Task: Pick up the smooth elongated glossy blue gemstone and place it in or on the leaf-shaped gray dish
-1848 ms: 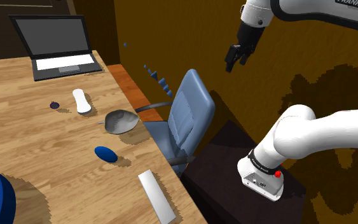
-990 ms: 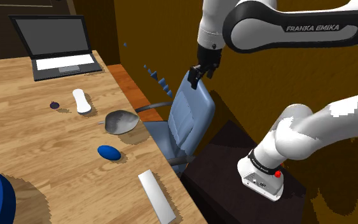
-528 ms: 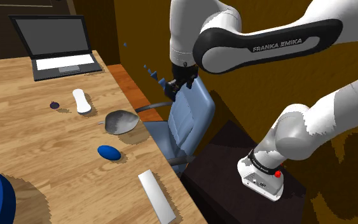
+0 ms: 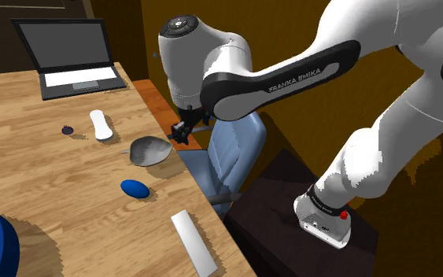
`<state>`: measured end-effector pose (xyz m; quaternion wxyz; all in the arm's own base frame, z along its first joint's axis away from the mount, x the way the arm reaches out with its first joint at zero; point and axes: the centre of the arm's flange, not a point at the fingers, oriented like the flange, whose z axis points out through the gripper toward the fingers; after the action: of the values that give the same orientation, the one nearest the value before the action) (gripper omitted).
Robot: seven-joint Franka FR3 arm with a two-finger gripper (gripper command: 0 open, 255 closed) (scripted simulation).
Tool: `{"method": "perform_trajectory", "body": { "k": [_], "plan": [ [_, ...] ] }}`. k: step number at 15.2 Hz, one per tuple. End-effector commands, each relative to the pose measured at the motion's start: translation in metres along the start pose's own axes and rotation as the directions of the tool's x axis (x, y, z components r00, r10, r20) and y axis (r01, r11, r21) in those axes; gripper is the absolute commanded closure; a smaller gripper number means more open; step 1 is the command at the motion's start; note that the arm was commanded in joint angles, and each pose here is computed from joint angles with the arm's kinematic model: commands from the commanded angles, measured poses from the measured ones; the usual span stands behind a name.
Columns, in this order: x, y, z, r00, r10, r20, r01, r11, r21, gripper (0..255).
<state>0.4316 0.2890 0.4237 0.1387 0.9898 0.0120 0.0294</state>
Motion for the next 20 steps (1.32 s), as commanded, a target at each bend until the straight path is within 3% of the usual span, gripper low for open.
{"method": "perform_trajectory", "body": {
  "k": [1,20],
  "plan": [
    [0.009,-0.026,0.010,1.000,-0.013,-0.006,0.013,1.000,-0.013,0],
    [0.075,-0.263,0.109,0.988,-0.145,-0.047,0.137,0.980,-0.145,0]
  ]
}}
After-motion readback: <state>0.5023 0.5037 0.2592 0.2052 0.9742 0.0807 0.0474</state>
